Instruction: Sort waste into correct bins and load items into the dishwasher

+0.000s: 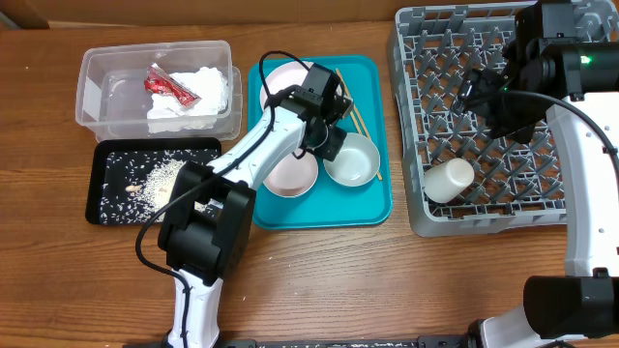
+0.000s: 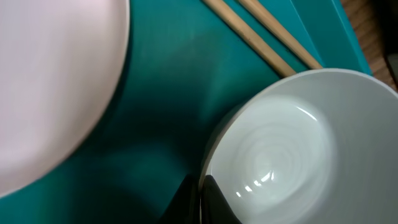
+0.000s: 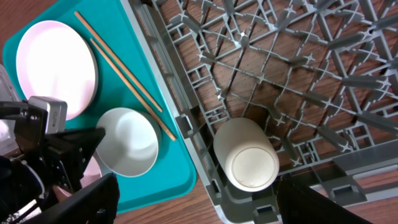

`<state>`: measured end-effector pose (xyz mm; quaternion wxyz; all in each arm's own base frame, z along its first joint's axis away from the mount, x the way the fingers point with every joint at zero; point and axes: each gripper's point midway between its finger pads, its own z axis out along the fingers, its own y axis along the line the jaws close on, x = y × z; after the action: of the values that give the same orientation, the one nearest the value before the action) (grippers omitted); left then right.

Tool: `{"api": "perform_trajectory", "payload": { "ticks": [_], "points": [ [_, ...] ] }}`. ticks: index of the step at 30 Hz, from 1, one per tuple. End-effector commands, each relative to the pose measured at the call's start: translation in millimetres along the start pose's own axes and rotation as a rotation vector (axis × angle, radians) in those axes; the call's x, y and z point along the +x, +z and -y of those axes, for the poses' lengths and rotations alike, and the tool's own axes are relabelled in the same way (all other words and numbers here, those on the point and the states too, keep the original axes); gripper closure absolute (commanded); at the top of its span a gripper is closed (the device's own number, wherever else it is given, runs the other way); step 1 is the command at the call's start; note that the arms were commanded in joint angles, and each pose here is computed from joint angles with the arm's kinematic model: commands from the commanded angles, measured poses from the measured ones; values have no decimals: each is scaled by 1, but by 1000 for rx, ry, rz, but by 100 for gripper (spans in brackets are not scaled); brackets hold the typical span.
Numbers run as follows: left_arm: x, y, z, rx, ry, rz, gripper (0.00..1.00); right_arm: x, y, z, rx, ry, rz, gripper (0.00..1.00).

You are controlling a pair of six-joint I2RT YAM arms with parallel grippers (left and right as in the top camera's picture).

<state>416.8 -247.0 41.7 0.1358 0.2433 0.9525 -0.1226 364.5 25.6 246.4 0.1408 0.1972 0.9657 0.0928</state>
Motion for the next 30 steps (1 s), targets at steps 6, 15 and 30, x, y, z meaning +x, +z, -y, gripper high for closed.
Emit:
{"api": "perform_trajectory", "payload": {
  "ticks": [6, 15, 30],
  "points": [
    [-39, -58, -14, 157, -118, 84, 96, -4, -12, -3, -18, -9, 41, 17],
    [-23, -56, -37, 41, -169, 21, 96, -4, -10, -18, -66, -31, 39, 17],
    [-22, -52, -57, -95, -268, 27, 96, 33, 51, -104, -234, -119, -48, 20]
  ]
}}
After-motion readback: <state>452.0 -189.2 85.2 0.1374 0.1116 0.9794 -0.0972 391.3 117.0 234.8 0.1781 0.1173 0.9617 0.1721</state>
